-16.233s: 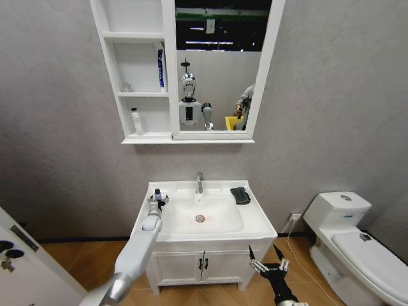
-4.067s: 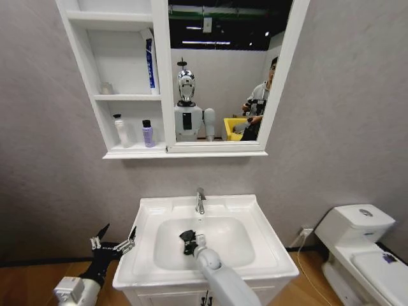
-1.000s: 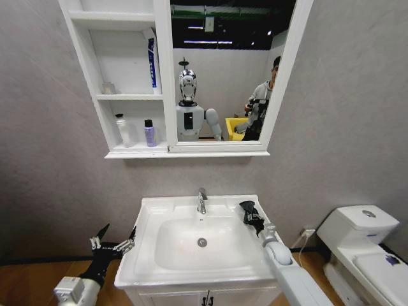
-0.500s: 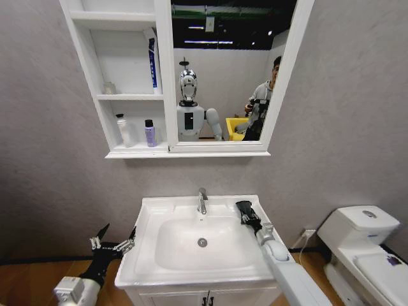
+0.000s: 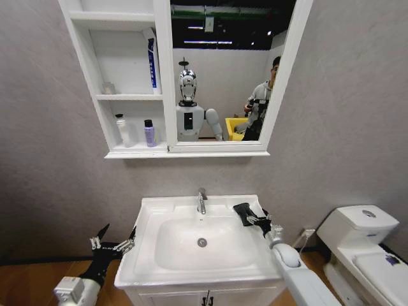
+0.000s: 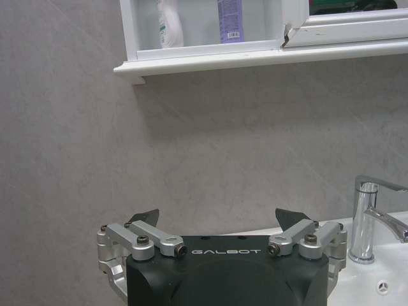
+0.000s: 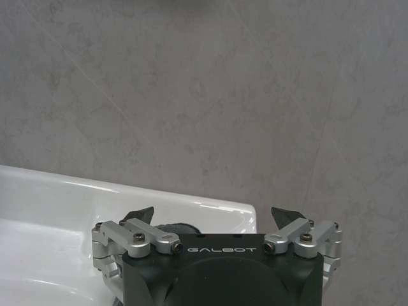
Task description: Move facial cleanser and shampoo from washbasin to cabinet, then wipe washbasin with towel.
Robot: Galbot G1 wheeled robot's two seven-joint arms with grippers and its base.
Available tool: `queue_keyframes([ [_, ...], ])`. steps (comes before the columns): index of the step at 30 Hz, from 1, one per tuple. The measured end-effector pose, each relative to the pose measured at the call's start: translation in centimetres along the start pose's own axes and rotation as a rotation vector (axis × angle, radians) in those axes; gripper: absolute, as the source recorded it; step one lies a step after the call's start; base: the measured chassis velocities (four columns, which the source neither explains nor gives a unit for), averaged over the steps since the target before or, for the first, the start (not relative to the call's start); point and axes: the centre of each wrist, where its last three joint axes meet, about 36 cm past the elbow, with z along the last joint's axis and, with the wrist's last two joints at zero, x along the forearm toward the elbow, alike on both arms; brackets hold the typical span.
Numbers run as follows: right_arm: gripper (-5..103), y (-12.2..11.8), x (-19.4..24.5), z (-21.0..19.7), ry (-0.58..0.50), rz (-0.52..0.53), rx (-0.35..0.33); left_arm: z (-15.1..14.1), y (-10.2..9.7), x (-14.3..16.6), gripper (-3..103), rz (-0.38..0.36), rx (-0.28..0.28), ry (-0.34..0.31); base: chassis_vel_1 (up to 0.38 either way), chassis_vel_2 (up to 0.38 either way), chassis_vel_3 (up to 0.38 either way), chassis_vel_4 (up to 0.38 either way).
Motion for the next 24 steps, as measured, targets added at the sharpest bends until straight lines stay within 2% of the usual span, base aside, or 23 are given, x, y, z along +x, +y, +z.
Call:
queue_keyframes([
  [2,100,0.3,0.6,-0.6,-0.018,0.024,0.012,0.0,0.0,0.0,100,0.0,0.0,0.0,0.0,0.0,0.0,0.0],
  [5,100,0.7,2.9,-2.9,-0.054,0.07,-0.006,0.0,0.0,0.0,100,0.0,0.0,0.0,0.0,0.0,0.0,0.0],
  [8,100,0.7,9.7,-5.1,-0.065,0.104,-0.039,0.0,0.0,0.0,100,0.0,0.0,0.0,0.0,0.0,0.0,0.0],
  [11,100,0.6,12.1,-5.4,-0.057,0.114,-0.051,0.0,0.0,0.0,100,0.0,0.0,0.0,0.0,0.0,0.0,0.0],
  [13,100,1.0,19.0,-6.7,-0.051,0.134,-0.088,0.0,0.0,0.0,100,0.0,0.0,0.0,0.0,0.0,0.0,0.0],
  [14,100,1.0,19.0,-6.7,-0.051,0.134,-0.088,0.0,0.0,0.0,100,0.0,0.0,0.0,0.0,0.0,0.0,0.0],
  [16,100,2.0,24.7,-7.1,-0.032,0.139,-0.092,0.0,0.0,0.0,100,0.0,0.0,0.0,0.0,0.0,0.0,0.0],
  [20,100,3.4,28.2,-7.1,-0.019,0.142,-0.077,0.0,0.0,0.0,100,0.0,0.0,0.0,0.0,0.0,0.0,0.0],
  [24,100,6.7,32.1,-7.2,0.032,0.102,-0.085,0.0,0.0,0.0,100,0.0,0.0,0.0,0.0,0.0,0.0,0.0],
])
